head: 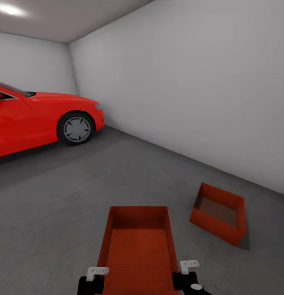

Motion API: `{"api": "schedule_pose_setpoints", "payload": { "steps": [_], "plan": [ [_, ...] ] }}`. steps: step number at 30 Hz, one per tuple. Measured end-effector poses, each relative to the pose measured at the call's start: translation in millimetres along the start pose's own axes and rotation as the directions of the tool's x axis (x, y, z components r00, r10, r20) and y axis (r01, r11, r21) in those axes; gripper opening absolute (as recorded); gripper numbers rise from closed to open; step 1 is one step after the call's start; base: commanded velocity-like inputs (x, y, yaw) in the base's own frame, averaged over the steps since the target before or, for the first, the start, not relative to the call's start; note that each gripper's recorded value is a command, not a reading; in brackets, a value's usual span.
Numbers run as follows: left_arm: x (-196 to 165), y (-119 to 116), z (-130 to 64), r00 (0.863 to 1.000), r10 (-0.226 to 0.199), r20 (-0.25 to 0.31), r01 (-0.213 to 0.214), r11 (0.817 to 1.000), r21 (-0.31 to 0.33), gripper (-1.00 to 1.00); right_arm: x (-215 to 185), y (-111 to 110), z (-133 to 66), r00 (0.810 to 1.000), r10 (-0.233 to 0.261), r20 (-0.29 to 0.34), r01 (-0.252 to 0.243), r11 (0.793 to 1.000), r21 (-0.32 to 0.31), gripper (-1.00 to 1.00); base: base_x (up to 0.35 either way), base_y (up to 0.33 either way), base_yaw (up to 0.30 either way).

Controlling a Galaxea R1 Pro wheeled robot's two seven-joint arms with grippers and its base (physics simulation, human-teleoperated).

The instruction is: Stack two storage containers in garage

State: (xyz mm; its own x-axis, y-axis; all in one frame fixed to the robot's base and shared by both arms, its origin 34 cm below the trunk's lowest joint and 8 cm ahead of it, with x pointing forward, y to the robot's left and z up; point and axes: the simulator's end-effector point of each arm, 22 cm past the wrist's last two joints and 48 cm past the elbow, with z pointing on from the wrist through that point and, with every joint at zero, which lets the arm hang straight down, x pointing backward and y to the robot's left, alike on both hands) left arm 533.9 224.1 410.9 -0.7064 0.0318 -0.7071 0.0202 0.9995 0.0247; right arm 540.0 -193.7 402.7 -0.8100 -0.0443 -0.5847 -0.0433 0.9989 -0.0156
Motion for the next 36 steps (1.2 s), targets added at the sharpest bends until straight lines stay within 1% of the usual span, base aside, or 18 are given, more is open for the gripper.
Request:
{"api": "schedule_pose_setpoints", "payload": {
  "steps": [36],
  "plan": [
    [-7.7, 0.2, -1.4, 1.000, 0.000, 0.016, 0.000, 1.000, 0.000, -1.00, -7.6, -0.2, -2.6, 1.000, -0.001, 0.016, 0.001, 1.000, 0.000, -1.00, 0.000, 0.000, -0.265]
  ]
}}
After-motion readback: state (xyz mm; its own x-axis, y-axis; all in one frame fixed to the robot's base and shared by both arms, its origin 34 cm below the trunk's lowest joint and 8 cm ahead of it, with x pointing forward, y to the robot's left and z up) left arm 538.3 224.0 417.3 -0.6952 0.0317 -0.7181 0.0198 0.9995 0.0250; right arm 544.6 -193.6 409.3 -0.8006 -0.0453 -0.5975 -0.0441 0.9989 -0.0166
